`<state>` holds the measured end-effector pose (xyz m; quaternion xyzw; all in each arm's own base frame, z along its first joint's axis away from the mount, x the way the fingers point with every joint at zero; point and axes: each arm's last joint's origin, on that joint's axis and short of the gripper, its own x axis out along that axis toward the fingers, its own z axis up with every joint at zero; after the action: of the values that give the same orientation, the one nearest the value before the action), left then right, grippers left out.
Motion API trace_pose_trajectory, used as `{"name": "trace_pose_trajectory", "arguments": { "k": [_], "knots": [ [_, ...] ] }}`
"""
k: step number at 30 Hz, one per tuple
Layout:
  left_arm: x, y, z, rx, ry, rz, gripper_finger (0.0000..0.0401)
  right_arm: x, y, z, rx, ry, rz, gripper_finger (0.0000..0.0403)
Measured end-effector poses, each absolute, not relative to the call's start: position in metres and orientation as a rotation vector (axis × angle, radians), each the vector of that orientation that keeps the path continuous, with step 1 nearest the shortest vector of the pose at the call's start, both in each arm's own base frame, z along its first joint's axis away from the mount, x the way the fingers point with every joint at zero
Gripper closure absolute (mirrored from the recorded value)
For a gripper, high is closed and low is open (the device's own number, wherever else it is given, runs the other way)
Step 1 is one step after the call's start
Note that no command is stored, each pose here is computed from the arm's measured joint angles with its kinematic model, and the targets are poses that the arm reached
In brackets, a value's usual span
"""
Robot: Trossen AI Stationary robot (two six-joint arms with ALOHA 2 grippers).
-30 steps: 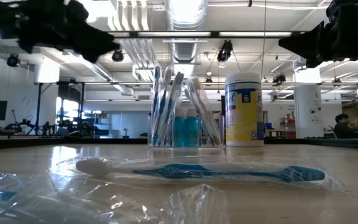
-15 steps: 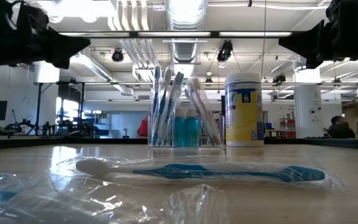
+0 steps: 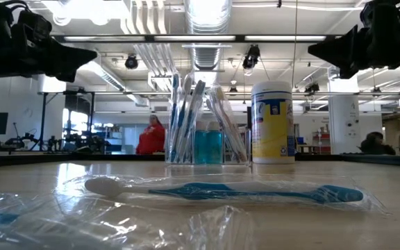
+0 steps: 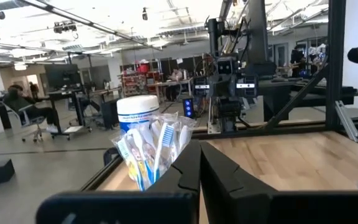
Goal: Pick & Place toothbrushing station
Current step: Put the blue toothbrush into the transparent organizer
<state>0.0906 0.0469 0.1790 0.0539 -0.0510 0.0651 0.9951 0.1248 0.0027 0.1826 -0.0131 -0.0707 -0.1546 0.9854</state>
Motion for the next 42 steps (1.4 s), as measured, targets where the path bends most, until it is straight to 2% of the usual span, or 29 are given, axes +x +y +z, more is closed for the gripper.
{"name": "trace_pose_trajectory", "arguments": {
  "k": [6, 16, 25, 33, 37, 42],
  "knots": [
    [0.091, 0.047, 0.179, 0.094, -0.1, 0.13, 0.0389, 0.14, 0.006, 0.195, 0.086, -0.121, -0.333, 0.0394],
    [0.091, 0.047, 0.179, 0.082, -0.102, 0.129, 0.0391, 0.216, 0.037, 0.241, 0.007, 0.261, -0.279, 0.0394],
    [0.091, 0.047, 0.177, 0.063, -0.079, 0.129, 0.0382, 0.264, 0.079, 0.27, 0.06, 0.653, -0.298, 0.0394],
    [0.091, 0.047, 0.176, 0.054, -0.078, 0.134, 0.0391, 0.31, 0.128, 0.272, 0.123, 0.796, -0.244, 0.0392],
    [0.091, 0.047, 0.176, 0.046, -0.078, 0.139, 0.0392, 0.339, 0.148, 0.261, 0.16, 0.895, -0.164, 0.0366],
    [0.091, 0.048, 0.176, 0.038, -0.079, 0.14, 0.0386, 0.369, 0.166, 0.244, 0.23, 1.032, -0.127, 0.0304]
  ]
}}
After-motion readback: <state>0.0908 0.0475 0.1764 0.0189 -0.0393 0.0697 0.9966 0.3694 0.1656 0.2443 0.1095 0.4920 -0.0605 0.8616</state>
